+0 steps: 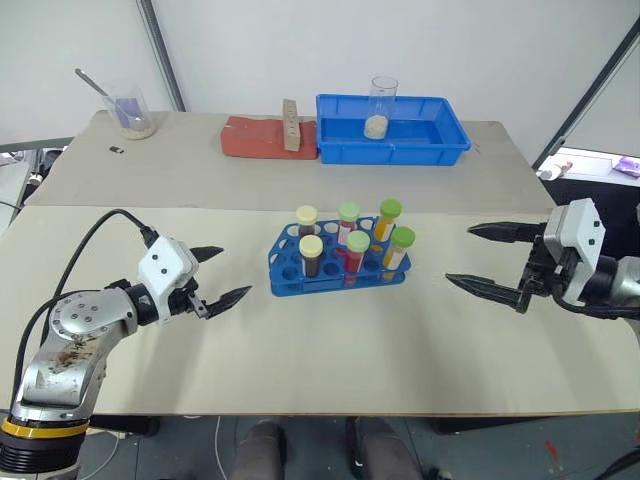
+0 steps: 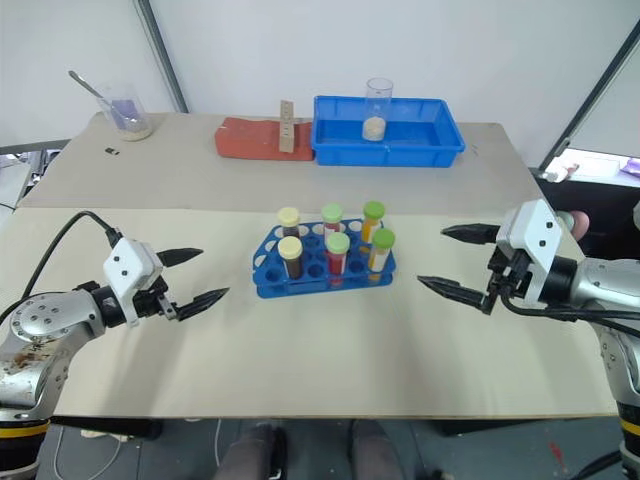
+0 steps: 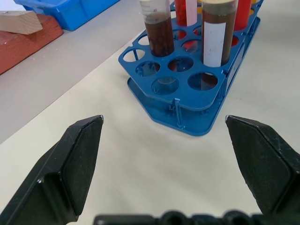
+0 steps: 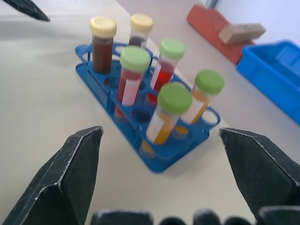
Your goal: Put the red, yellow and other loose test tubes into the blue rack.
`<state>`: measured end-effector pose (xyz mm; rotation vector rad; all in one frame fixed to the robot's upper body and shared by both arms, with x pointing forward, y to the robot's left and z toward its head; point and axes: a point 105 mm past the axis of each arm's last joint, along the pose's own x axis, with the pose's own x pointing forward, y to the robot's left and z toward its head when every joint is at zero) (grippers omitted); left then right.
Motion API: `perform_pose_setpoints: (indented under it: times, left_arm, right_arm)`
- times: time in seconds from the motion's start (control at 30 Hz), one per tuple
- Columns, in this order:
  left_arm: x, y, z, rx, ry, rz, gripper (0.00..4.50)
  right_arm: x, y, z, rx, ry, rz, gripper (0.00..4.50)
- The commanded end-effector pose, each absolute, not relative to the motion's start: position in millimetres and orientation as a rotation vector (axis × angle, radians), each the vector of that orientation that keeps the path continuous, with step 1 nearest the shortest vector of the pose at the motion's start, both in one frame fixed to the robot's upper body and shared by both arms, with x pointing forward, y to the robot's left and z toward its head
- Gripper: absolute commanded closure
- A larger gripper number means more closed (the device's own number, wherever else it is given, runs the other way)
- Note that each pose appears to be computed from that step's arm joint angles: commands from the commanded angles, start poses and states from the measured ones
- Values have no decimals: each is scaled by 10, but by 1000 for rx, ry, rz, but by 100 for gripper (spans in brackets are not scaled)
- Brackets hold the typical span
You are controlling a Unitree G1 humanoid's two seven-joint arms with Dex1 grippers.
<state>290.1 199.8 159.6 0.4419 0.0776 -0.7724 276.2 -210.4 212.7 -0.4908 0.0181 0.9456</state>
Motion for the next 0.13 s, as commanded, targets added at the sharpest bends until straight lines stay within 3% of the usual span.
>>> perform_pose_setpoints:
  times: [0.03,0.13]
  left_arm:
    - [2902,2005,1744,469,33,-768,3]
    - [2919,2011,1758,467,34,-764,3]
  right_arm:
    - [2751,-2170,2266,-535,-31,918,6]
    - [2759,-2178,2261,-529,-29,916,6]
